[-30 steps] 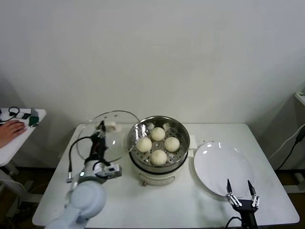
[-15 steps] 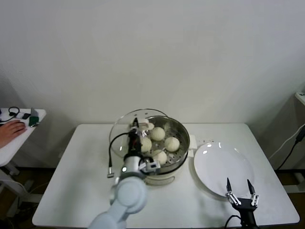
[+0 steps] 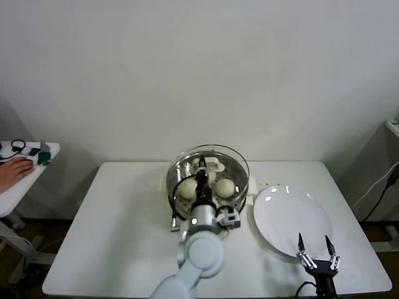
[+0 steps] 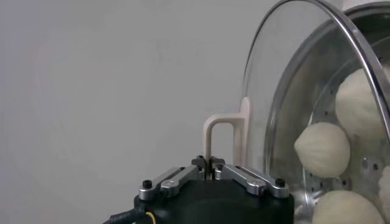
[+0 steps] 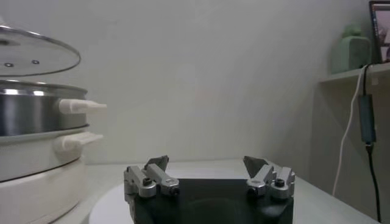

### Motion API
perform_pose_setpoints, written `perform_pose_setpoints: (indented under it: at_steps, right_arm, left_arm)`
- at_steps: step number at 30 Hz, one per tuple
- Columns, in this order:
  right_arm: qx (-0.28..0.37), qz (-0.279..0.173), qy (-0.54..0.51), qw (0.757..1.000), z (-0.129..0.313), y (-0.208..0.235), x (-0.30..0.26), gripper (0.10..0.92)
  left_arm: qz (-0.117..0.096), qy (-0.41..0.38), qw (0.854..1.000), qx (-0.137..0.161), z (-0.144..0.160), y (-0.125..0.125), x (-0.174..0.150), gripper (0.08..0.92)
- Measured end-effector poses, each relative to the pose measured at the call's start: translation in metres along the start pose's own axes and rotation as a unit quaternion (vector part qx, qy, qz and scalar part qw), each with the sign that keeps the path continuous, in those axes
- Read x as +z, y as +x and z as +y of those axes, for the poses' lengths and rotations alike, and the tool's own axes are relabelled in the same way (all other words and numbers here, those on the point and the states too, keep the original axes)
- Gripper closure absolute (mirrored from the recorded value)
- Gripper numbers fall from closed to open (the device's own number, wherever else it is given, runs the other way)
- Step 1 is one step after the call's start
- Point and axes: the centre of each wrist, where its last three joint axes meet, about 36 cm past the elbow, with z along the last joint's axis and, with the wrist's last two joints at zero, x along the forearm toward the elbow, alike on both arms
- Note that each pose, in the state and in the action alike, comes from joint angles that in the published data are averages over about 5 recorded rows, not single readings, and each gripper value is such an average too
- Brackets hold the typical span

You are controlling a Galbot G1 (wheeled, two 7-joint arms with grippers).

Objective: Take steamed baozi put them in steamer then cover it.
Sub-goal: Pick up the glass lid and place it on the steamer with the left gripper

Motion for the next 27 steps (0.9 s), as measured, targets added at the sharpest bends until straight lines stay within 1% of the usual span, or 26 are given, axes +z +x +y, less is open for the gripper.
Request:
perform_pose_setpoints:
  at_steps: [8, 20, 27]
  right_arm:
    - [0.001, 0.000, 0.000, 1.000, 0.000, 0.001, 0.003, 0.200]
    - [0.005, -0.002, 0.002, 1.000, -0.003, 0.002, 0.005, 0.200]
    - [0.005, -0.002, 0.001, 1.000, -0.002, 0.004, 0.006, 0.200]
  left_arm:
    - [0.011, -0.018, 1.000, 0.004, -0.019, -0.004, -0.009, 0.864]
    - [0.018, -0.041, 0.999, 0.003, -0.041, -0.008, -0.009, 0.864]
    - [0.019, -0.045, 0.999, -0.003, -0.047, -0.010, -0.008, 0.864]
